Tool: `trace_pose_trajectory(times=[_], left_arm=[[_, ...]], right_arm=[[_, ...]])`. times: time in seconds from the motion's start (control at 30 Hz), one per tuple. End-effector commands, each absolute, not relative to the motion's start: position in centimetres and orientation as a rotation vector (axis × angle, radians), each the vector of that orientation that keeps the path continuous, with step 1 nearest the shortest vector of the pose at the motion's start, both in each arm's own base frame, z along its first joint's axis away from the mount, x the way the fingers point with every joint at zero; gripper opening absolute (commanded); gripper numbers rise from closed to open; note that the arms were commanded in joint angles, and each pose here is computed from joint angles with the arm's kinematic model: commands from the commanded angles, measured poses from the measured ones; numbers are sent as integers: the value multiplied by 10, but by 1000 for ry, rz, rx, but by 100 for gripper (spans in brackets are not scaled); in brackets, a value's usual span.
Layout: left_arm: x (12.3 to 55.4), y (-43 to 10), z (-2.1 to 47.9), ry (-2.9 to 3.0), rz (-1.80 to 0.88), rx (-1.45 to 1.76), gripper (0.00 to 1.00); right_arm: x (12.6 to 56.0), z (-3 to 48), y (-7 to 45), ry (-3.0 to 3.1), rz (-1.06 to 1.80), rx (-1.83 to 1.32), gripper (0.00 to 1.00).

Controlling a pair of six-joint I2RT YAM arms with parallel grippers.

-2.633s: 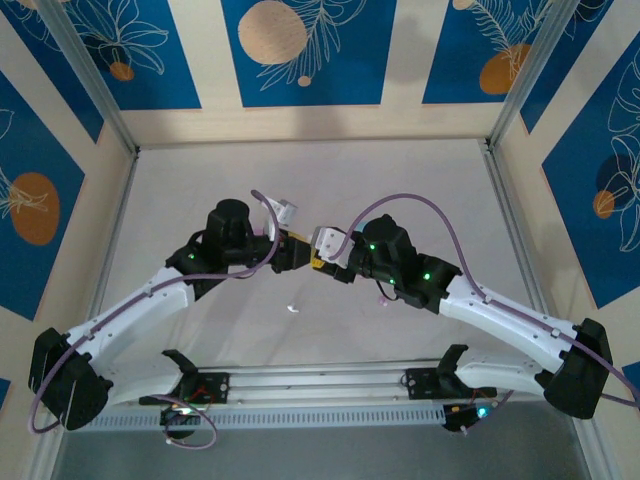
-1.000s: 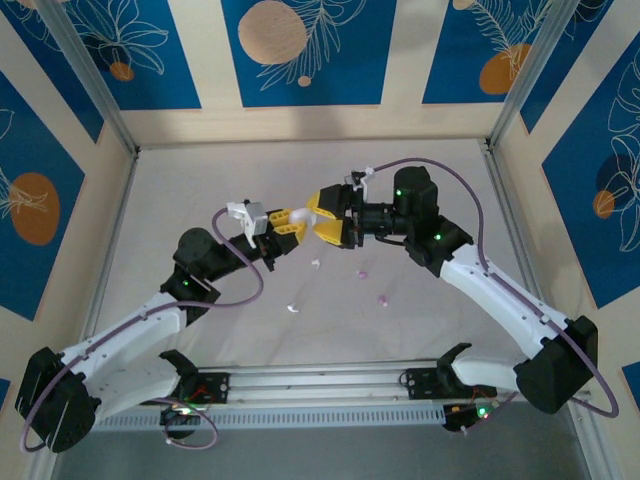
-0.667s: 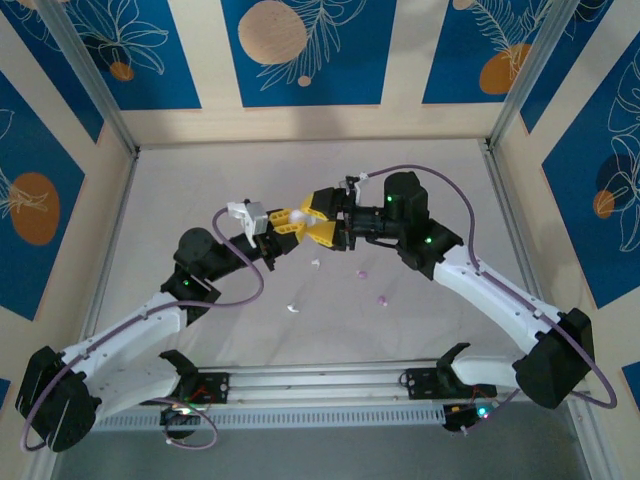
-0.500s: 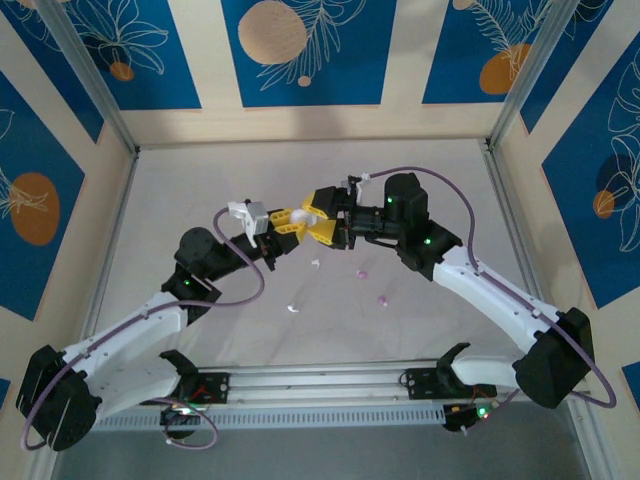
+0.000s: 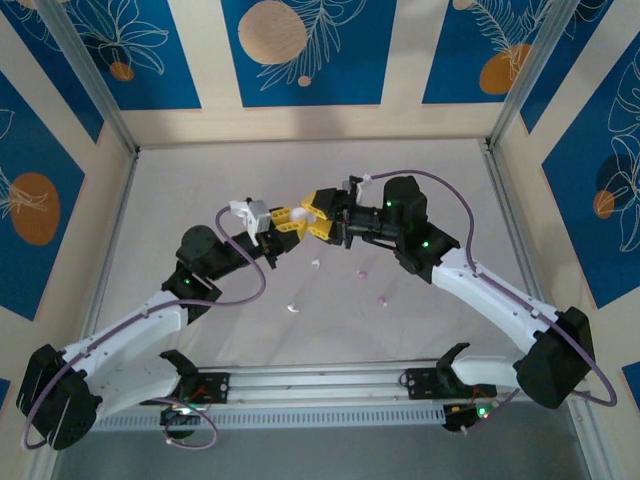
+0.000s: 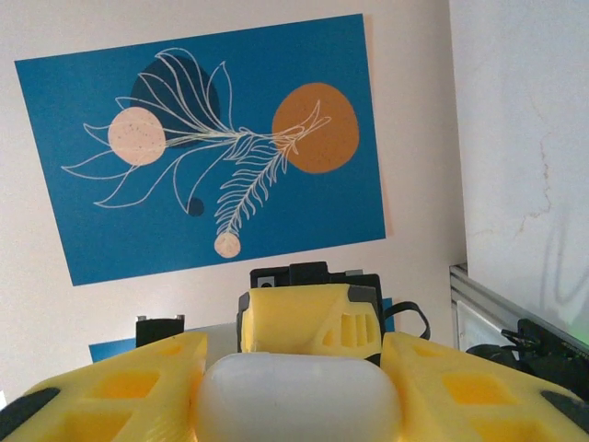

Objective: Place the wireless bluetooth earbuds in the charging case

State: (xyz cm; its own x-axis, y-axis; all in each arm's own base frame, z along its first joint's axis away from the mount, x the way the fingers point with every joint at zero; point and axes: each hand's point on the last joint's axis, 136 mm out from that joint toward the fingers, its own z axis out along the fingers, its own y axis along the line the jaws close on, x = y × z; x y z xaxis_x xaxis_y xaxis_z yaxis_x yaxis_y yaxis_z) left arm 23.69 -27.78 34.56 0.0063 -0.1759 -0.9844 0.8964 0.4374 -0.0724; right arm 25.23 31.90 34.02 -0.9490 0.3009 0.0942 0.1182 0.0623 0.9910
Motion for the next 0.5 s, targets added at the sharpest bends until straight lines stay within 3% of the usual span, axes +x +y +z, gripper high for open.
trace_pose_trajectory(times=[0.0,0.47], left_arm=[[237,-278,356,1271,-940,729,24],[242,-285,356,1312,-991,720,31]], right_arm=[[249,341,312,2154,1995,454,45],[248,341,311,2140,1993,440,44]])
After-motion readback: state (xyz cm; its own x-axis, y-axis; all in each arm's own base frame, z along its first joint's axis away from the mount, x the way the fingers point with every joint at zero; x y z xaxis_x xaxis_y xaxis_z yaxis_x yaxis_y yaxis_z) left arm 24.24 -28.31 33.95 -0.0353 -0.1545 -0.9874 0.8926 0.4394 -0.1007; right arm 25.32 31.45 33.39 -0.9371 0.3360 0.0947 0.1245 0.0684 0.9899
